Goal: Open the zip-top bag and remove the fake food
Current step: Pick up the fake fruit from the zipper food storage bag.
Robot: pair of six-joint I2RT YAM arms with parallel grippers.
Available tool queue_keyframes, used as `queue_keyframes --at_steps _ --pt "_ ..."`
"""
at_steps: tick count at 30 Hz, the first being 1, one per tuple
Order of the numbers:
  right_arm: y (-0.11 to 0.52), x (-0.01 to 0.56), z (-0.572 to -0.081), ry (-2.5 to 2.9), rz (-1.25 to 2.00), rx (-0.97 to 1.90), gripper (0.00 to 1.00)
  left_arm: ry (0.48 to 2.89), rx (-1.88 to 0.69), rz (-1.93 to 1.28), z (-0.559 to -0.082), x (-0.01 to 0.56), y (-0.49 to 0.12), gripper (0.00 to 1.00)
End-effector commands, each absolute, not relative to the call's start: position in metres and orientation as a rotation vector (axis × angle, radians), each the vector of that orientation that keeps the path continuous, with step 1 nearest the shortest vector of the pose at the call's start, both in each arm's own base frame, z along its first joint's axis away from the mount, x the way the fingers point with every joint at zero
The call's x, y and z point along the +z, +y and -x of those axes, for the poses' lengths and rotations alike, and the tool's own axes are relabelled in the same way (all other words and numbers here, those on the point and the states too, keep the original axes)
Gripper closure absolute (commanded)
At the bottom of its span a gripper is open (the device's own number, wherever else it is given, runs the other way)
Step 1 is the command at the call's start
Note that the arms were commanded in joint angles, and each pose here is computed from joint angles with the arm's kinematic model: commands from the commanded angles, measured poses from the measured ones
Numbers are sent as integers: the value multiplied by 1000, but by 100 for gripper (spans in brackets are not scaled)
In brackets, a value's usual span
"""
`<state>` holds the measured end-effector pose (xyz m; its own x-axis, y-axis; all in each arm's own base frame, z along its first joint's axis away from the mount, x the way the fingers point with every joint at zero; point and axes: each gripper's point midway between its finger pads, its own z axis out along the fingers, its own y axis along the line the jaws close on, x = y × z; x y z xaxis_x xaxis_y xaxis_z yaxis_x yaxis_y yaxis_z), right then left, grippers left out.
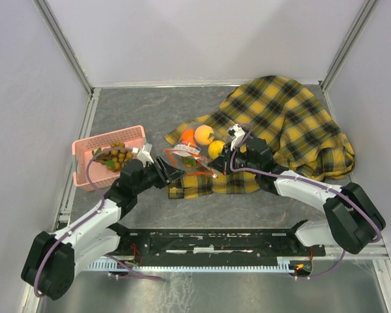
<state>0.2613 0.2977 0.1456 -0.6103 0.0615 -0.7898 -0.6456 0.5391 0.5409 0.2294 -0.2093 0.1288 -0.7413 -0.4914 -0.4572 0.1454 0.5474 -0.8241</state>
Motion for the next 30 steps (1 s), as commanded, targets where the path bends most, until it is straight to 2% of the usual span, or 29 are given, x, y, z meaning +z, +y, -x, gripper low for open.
queue_keyframes --at_steps 1,21,26,30 --pt "309 178 -268 1864 513 1159 98 2012 -1122 241 -258 153 -212 46" --pt "311 173 -266 1866 535 1165 98 2079 -1020 296 -297 134 -221 48" --pt "310 173 -265 1867 533 1166 98 2103 -997 315 -306 124 -224 54" --pt "310 172 -265 1868 531 1168 98 2125 -992 337 -311 115 -226 55"
